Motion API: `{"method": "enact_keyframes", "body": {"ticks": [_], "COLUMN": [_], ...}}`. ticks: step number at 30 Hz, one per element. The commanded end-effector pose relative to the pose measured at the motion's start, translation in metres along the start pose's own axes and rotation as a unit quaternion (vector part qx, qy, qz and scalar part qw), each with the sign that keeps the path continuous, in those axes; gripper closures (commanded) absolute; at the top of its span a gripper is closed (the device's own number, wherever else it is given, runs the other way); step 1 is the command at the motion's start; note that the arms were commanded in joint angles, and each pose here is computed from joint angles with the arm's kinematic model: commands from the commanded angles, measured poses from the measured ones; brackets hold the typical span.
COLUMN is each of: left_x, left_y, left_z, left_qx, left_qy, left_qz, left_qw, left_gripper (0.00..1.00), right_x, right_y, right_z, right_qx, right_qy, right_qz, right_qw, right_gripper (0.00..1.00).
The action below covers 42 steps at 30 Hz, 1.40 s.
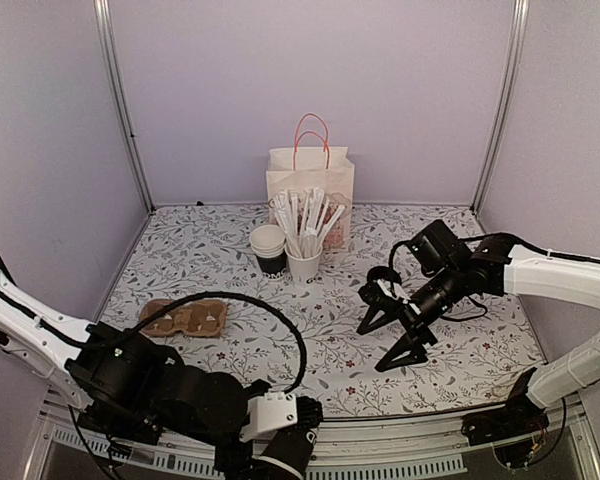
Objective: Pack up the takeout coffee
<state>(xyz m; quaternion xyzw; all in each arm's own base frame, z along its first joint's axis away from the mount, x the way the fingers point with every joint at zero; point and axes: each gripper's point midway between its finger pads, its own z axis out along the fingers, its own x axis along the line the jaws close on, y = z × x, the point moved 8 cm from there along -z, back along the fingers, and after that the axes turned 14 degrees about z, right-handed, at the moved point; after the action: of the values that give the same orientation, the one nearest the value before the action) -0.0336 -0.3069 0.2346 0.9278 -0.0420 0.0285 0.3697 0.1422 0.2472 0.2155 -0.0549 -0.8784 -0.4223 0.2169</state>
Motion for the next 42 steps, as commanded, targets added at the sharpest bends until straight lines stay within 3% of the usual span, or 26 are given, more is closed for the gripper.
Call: {"method": "enact_keyframes", "body": {"ticks": [1, 8, 14, 19, 25, 35, 42], "left_x": [-0.027, -0.047, -0.034, -0.009, 0.014, 0.026, 0.03], "left_y": [0.007, -0.006, -0.014, -0.038, -0.061, -0.075, -0.102], "left_z": [0.028, 0.08, 0.076, 0.067, 0.054, 0.047, 0.055], "left_qx": [0.025, 0.125, 0.119, 0.147, 0.165, 0.105, 0.163], "left_qy": [-0.001, 0.077, 0.141, 0.192, 0.2, 0.122, 0.105], "left_qz": [-0.064, -0.001, 0.018, 0.017, -0.053, -0.24, -0.309], "left_qw": [0.998, 0.989, 0.983, 0.97, 0.964, 0.957, 0.931], "left_gripper": [0.0, 0.0, 0.0, 0.0, 0.0, 0.0, 0.0], "right_x": [-0.006, -0.003, -0.001, -0.002, -0.002, -0.004, -0.005], "right_y": [-0.006, -0.005, -0.005, -0.006, -0.007, -0.005, -0.004], "right_z": [0.0, 0.0, 0.0, 0.002, 0.006, 0.014, 0.02], "right_qx": [0.005, -0.009, -0.01, -0.009, -0.002, 0.01, 0.016], "right_qy": [-0.036, -0.032, -0.032, -0.031, -0.026, -0.016, -0.011], "right_qz": [-0.019, -0.02, -0.022, -0.019, -0.014, -0.013, -0.011], "right_qw": [0.999, 0.999, 0.999, 0.999, 1.0, 1.0, 1.0], "right_gripper": [0.07, 0.07, 0.07, 0.07, 0.07, 0.08, 0.08]}}
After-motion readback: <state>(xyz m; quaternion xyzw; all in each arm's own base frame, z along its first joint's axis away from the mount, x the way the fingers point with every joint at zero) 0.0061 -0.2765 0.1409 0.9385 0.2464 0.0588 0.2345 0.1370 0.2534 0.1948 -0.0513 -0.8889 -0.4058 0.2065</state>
